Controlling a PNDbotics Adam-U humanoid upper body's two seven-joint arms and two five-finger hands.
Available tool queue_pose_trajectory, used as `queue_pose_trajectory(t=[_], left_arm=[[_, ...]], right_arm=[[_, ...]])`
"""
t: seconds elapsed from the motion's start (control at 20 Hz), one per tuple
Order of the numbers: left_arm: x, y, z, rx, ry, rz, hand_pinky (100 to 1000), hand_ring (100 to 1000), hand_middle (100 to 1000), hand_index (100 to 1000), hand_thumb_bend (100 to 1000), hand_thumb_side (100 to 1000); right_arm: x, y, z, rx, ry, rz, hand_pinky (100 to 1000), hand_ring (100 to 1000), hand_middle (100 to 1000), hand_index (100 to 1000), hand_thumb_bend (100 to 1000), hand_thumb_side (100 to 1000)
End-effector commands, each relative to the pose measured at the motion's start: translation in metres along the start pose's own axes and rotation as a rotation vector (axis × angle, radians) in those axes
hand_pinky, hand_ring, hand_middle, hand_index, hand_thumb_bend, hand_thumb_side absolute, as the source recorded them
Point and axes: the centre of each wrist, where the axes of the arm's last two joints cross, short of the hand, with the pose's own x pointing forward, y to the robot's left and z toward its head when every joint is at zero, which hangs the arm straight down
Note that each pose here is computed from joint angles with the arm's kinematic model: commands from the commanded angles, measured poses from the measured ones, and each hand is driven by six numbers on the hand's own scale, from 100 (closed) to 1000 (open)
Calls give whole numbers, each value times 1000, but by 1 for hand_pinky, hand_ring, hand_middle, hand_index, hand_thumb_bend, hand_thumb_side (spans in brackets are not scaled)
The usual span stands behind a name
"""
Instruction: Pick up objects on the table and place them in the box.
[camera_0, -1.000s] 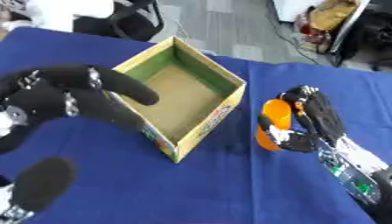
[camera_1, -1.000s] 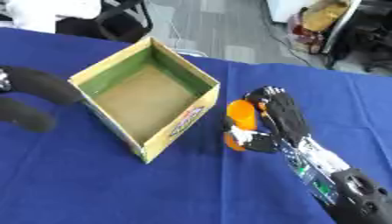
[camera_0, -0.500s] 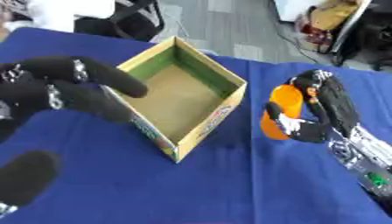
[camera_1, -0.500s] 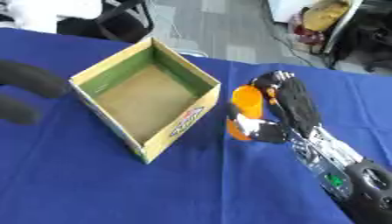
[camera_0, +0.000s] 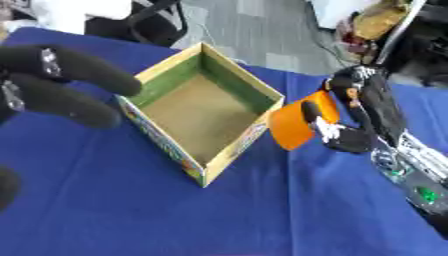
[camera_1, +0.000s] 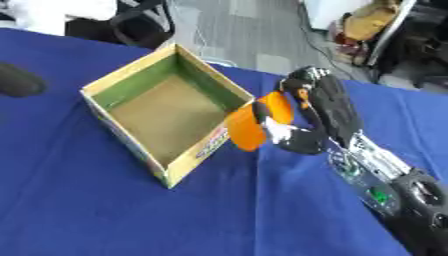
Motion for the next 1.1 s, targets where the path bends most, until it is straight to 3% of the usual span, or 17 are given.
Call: queue_pose_trajectory(t=[0.05, 1.1], left_arm=[[5, 8, -5, -191, -161, -170, 832, 815, 828, 824, 100, 912], [5, 14, -5, -92, -181, -113, 823, 818, 832, 820, 113, 884]], right_arm=[[-5, -17, -10, -33, -26, 42, 100, 100, 100, 157, 100, 1000], [-18, -45, -11, -98, 13, 152, 100, 100, 100, 151, 100, 1000]])
